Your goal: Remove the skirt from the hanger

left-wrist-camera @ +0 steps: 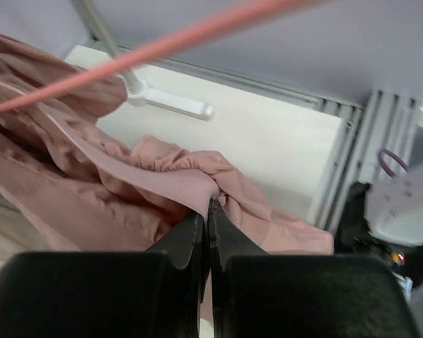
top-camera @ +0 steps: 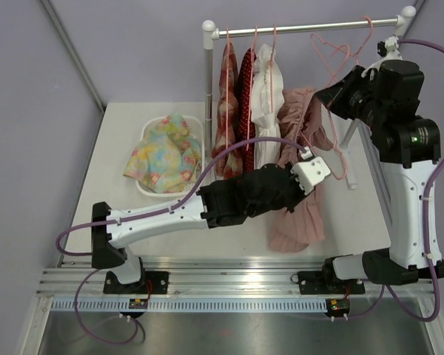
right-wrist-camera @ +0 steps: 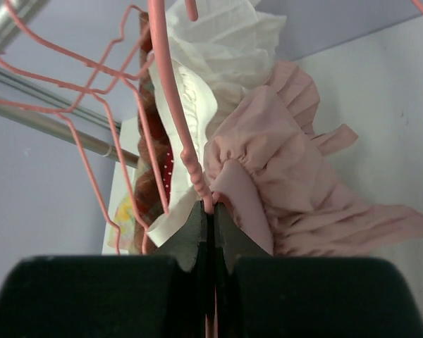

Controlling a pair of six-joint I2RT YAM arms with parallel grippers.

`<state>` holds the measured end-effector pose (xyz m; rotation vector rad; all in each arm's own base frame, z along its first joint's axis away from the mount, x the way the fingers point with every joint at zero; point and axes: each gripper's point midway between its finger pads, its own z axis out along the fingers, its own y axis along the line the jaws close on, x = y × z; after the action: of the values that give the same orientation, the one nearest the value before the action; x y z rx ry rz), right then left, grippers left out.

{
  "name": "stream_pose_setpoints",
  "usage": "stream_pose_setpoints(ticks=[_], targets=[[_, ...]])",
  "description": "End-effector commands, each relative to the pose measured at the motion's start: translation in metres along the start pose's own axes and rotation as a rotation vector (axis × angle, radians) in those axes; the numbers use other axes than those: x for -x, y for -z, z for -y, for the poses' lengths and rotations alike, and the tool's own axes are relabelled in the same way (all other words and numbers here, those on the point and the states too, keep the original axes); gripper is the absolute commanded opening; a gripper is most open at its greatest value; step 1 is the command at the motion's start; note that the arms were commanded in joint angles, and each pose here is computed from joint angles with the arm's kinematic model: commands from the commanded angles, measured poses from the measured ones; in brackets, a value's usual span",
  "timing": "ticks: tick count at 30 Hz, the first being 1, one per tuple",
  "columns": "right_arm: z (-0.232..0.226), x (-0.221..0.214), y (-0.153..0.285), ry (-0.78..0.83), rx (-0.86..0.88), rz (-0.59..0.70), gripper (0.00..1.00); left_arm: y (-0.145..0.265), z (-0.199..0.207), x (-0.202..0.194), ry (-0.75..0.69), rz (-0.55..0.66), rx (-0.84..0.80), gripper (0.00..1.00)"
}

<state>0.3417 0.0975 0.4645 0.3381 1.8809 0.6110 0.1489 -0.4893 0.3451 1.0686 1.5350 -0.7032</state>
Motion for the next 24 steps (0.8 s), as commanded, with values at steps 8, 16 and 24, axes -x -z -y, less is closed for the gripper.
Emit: stream_pose_setpoints(ticks=[8, 16, 24], targets=[[-0.032, -0.011, 0.100, 0.010, 0.148, -0.020, 0.00, -0.046, -0.141, 0.087, 0.123, 0.162, 0.229, 0.00], [-0.024, 0.036, 0.079, 0.120, 0.048, 0.129, 0.00, 0.014, -0.051, 0.086, 0.149, 0.186, -0.019, 0.00], [-0.025, 0.085, 0.016, 0.183, 0.001, 0.259, 0.00, 0.133, -0.001, 0.034, 0.213, 0.126, -0.035, 0.00]])
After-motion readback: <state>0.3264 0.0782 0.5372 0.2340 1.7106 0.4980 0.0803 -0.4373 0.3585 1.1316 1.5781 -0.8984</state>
